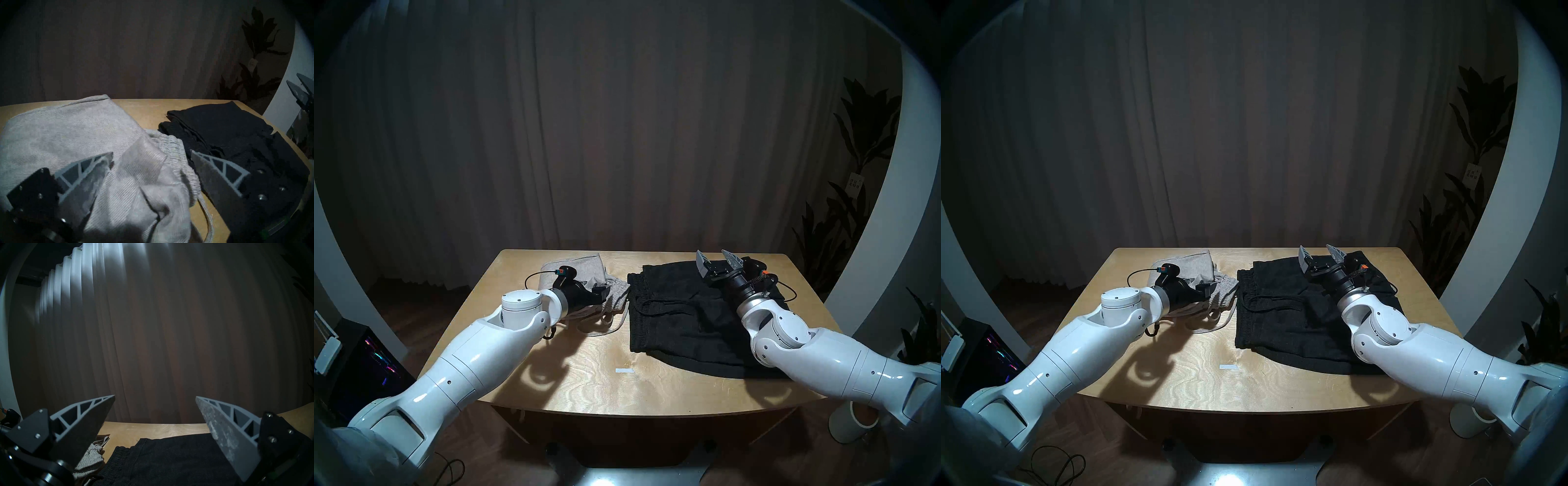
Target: Fold pants twice and stack them
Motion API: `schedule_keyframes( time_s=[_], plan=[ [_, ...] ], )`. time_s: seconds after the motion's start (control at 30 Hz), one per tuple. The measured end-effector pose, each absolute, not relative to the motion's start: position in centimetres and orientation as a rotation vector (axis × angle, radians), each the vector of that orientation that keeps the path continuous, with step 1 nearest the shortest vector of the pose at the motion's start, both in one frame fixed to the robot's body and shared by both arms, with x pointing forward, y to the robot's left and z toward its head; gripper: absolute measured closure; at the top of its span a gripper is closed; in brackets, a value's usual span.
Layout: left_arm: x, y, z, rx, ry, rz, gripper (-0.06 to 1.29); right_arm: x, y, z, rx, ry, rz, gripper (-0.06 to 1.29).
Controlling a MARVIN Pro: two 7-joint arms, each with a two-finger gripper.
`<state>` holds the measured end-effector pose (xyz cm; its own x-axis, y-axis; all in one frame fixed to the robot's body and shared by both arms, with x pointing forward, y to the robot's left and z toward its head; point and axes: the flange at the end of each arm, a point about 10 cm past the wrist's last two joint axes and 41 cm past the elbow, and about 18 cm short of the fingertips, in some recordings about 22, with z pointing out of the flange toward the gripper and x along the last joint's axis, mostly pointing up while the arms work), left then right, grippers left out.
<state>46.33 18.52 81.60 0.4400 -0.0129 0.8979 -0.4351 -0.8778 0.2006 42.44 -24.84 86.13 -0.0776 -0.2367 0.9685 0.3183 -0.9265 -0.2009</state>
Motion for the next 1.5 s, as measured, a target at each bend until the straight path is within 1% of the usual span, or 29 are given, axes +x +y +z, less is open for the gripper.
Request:
schedule_keyframes(
  time_s=[0.03,0.07,0.1,0.17,0.2,0.23,0.3,0.37,0.4,0.43,0.47,0.5,0.87,0.93,1.03,1.13,1.17,1.2,1.23,1.27,1.5],
  plan=[
    [46.3,18.3,81.7,2.290,-0.382,1.424,0.26,42.4,-24.9,86.2,-1.832,-0.086,-2.063,-0.02],
    [46.4,18.3,81.7,2.289,-0.383,1.424,0.15,42.4,-24.9,86.2,-1.832,-0.086,-2.064,-0.02],
    [46.4,18.2,81.8,2.287,-0.385,1.423,0.10,42.4,-25.0,86.2,-1.830,-0.085,-2.065,-0.02],
    [46.3,18.0,81.8,2.282,-0.389,1.421,0.06,42.4,-25.0,86.2,-1.829,-0.084,-2.066,-0.02],
    [46.3,17.9,81.9,2.278,-0.392,1.417,0.11,42.4,-25.1,86.2,-1.828,-0.083,-2.067,-0.02],
    [46.3,17.8,82.0,2.271,-0.396,1.412,0.22,42.4,-25.1,86.2,-1.827,-0.083,-2.068,-0.02],
    [46.1,17.5,82.2,2.257,-0.403,1.395,0.37,42.4,-25.2,86.2,-1.827,-0.082,-2.068,-0.02],
    [45.9,17.2,82.3,2.250,-0.409,1.381,0.44,42.5,-25.2,86.2,-1.826,-0.082,-2.069,-0.02],
    [45.7,17.1,82.4,2.246,-0.414,1.366,0.63,42.5,-25.3,86.2,-1.826,-0.082,-2.069,-0.02],
    [45.5,17.0,82.4,2.245,-0.419,1.352,0.76,42.5,-25.3,86.2,-1.825,-0.083,-2.069,-0.02],
    [45.4,17.0,82.4,2.246,-0.421,1.340,0.80,42.5,-25.3,86.3,-1.824,-0.083,-2.069,-0.02],
    [45.3,16.9,82.4,2.247,-0.422,1.332,0.82,42.5,-25.3,86.3,-1.823,-0.082,-2.069,-0.02],
    [44.1,16.6,81.0,2.274,-0.365,1.189,0.84,42.6,-25.6,86.4,-1.818,-0.079,-2.069,-0.02],
    [44.0,16.7,80.9,2.263,-0.328,1.176,0.87,42.5,-25.7,86.5,-1.818,-0.072,-2.067,-0.02],
    [44.1,17.0,81.1,2.229,-0.249,1.177,0.87,42.4,-25.8,86.4,-1.821,-0.050,-2.062,-0.02],
    [44.9,17.9,82.2,2.184,-0.165,1.215,0.81,42.1,-25.9,86.2,-1.833,-0.003,-2.051,-0.02],
    [45.3,18.5,82.9,2.167,-0.135,1.237,0.43,41.9,-25.9,86.1,-1.838,0.023,-2.044,-0.02],
    [45.7,19.2,83.7,2.148,-0.104,1.265,0.13,41.7,-25.8,85.9,-1.845,0.059,-2.034,-0.02],
    [46.0,19.6,84.2,2.138,-0.090,1.281,0.03,41.5,-25.7,85.9,-1.847,0.078,-2.029,-0.02],
    [46.3,20.1,84.8,2.126,-0.073,1.300,0.01,41.4,-25.6,85.8,-1.850,0.102,-2.021,-0.02],
    [47.9,24.8,89.8,2.006,0.072,1.438,0.01,39.5,-23.7,85.6,-1.854,0.340,-1.906,-0.02]
  ],
)
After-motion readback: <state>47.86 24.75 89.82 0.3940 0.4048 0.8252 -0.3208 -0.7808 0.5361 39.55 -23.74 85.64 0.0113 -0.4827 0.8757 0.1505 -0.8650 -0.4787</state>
